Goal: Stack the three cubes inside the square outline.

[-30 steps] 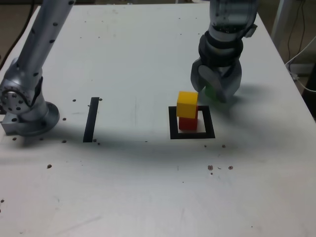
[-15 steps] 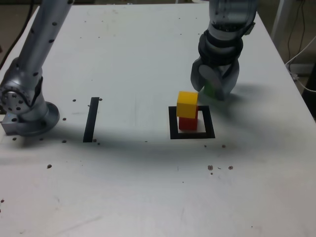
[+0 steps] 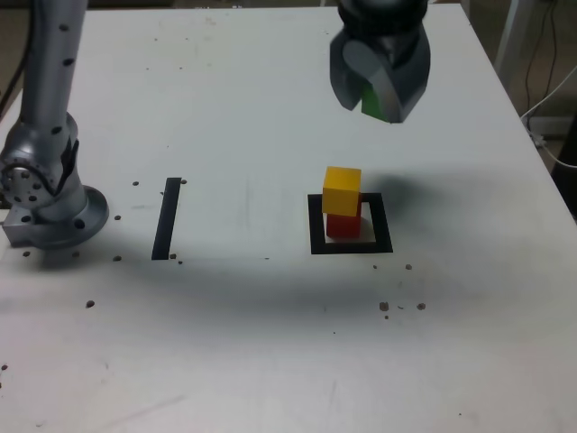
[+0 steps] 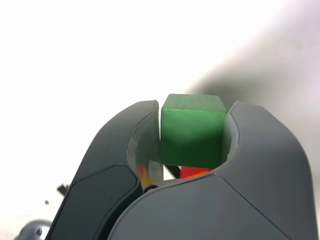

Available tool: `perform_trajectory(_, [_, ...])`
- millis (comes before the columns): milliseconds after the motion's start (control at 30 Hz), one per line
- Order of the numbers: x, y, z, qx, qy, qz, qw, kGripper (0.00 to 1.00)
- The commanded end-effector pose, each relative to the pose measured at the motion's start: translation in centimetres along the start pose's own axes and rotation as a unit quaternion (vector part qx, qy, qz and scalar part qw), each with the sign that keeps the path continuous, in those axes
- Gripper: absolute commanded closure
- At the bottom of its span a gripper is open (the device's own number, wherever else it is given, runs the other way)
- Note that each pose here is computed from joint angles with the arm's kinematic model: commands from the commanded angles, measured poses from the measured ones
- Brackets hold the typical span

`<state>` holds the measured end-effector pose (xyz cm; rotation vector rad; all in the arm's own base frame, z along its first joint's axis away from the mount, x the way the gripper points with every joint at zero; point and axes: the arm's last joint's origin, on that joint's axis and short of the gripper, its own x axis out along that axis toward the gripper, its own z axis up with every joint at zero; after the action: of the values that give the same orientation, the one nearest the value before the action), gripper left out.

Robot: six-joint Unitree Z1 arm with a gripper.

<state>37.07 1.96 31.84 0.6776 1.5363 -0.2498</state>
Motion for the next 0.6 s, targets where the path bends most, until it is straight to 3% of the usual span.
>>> perform_trajectory(0, [-1.3,-0.7,-0.6,-0.006,-0.011,-0.008,0.9999,0.97])
perform_trajectory(133, [-2.6,-2.5,-1.2,-0.031,-0.012,-0.031,0.9990,0.97])
perform_trajectory(267, [-2.6,-4.1,-0.8,-0.074,-0.001,-0.044,0.9963,0.97])
perform_trajectory(433, [-1.8,-5.9,0.1,-0.130,0.022,-0.051,0.9900,0.97])
perform_trajectory(567, [-1.6,-7.1,0.9,-0.158,0.024,-0.050,0.9859,0.97])
